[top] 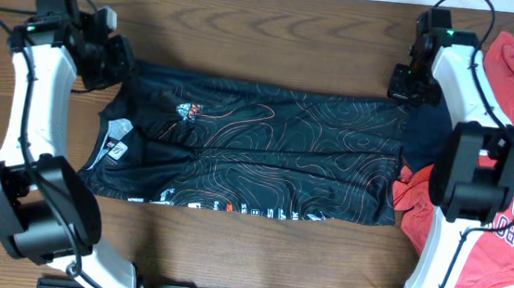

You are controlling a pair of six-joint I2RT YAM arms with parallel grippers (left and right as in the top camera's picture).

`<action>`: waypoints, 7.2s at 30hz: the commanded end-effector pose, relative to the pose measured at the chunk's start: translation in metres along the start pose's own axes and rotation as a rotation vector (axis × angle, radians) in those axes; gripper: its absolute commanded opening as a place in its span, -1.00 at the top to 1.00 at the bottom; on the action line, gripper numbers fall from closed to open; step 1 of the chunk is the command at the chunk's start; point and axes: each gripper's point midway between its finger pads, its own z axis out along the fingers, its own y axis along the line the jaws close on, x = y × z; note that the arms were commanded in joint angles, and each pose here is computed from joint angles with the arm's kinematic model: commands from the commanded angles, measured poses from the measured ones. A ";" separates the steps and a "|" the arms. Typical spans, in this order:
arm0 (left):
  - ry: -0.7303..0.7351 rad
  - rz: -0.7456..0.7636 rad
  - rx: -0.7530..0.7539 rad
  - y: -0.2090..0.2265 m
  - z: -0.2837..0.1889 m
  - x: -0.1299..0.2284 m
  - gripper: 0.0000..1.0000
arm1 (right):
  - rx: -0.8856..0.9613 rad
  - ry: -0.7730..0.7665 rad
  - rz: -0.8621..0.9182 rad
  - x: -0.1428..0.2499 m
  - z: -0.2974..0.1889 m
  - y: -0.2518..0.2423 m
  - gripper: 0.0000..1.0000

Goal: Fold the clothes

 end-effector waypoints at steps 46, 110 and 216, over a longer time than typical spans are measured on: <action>0.542 -0.245 -0.464 0.106 -0.027 0.155 0.88 | 0.085 0.554 -0.153 0.197 -0.005 -0.013 0.98; 0.271 -0.085 -0.367 0.048 0.106 0.088 0.38 | -0.112 0.505 -0.175 0.185 0.017 -0.006 -0.05; 0.256 -0.055 -0.479 0.039 -0.007 0.139 -0.46 | -0.233 0.177 -0.176 0.134 -0.006 -0.022 0.98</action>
